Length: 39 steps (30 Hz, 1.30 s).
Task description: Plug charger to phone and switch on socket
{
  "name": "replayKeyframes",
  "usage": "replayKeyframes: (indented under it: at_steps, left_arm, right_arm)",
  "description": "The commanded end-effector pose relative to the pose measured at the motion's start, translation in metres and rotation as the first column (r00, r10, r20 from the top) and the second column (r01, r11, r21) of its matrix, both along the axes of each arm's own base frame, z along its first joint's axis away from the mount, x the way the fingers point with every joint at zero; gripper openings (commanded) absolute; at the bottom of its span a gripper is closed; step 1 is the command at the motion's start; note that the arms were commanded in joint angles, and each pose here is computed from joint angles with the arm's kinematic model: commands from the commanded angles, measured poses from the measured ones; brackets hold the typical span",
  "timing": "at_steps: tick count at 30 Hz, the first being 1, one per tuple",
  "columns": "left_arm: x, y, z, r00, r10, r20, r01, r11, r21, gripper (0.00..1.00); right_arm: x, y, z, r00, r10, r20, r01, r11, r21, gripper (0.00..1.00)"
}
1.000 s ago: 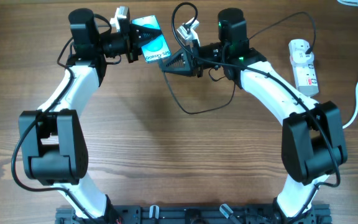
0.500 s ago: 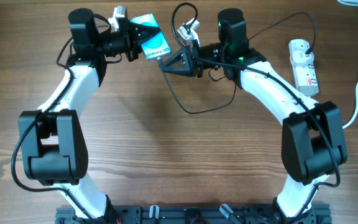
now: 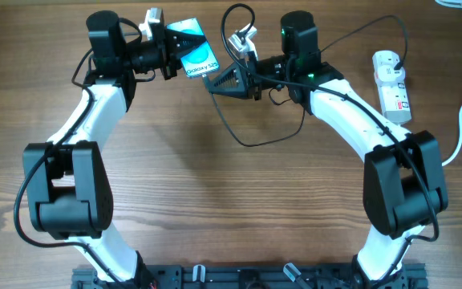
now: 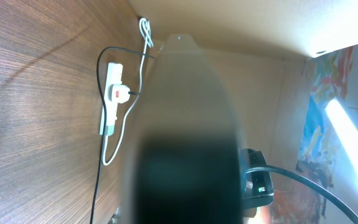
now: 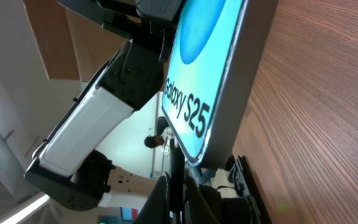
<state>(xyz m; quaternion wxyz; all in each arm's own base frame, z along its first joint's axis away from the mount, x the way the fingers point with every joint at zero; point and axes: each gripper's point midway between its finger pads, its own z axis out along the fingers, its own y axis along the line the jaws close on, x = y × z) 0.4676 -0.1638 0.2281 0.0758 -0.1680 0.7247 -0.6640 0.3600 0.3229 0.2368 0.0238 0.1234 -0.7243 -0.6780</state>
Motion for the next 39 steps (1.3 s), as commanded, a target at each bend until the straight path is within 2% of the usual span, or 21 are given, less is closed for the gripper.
replayKeyframes:
  at_steps: [1, 5, 14, 20, 33, 39]
  left_arm:
    - [-0.009, -0.003, 0.010, 0.998, -0.062, 0.015, 0.063, 0.998, -0.022, 0.04]
    - [-0.006, 0.000, 0.017, 0.996, -0.056, 0.075, 0.058, 0.998, -0.019, 0.04]
    - [-0.010, -0.001, 0.018, 0.994, -0.077, 0.075, 0.079, 0.997, -0.025, 0.04]
    - [-0.010, -0.001, 0.019, 0.994, -0.079, 0.075, 0.081, 0.996, -0.025, 0.04]
    - [-0.022, -0.004, 0.021, 0.987, -0.145, 0.075, 0.148, 0.988, -0.040, 0.04]
    - [-0.032, -0.019, 0.015, 0.981, -0.195, 0.019, 0.195, 0.979, -0.053, 0.04]
  right_arm:
    - [0.007, 0.000, 0.001, 0.999, -0.043, -0.002, 0.043, 0.999, -0.017, 0.04]
    - [0.007, 0.000, 0.001, 0.999, -0.044, -0.007, 0.044, 0.999, -0.018, 0.04]
    - [0.015, 0.001, -0.003, 0.994, -0.097, -0.049, 0.095, 0.994, -0.049, 0.04]
    - [0.028, 0.002, -0.009, 0.977, -0.186, -0.104, 0.177, 0.980, -0.095, 0.04]
    - [0.041, 0.003, -0.002, 0.967, -0.245, -0.069, 0.239, 0.968, -0.079, 0.04]
    - [0.044, 0.005, -0.002, 0.963, -0.264, -0.058, 0.259, 0.962, -0.081, 0.04]
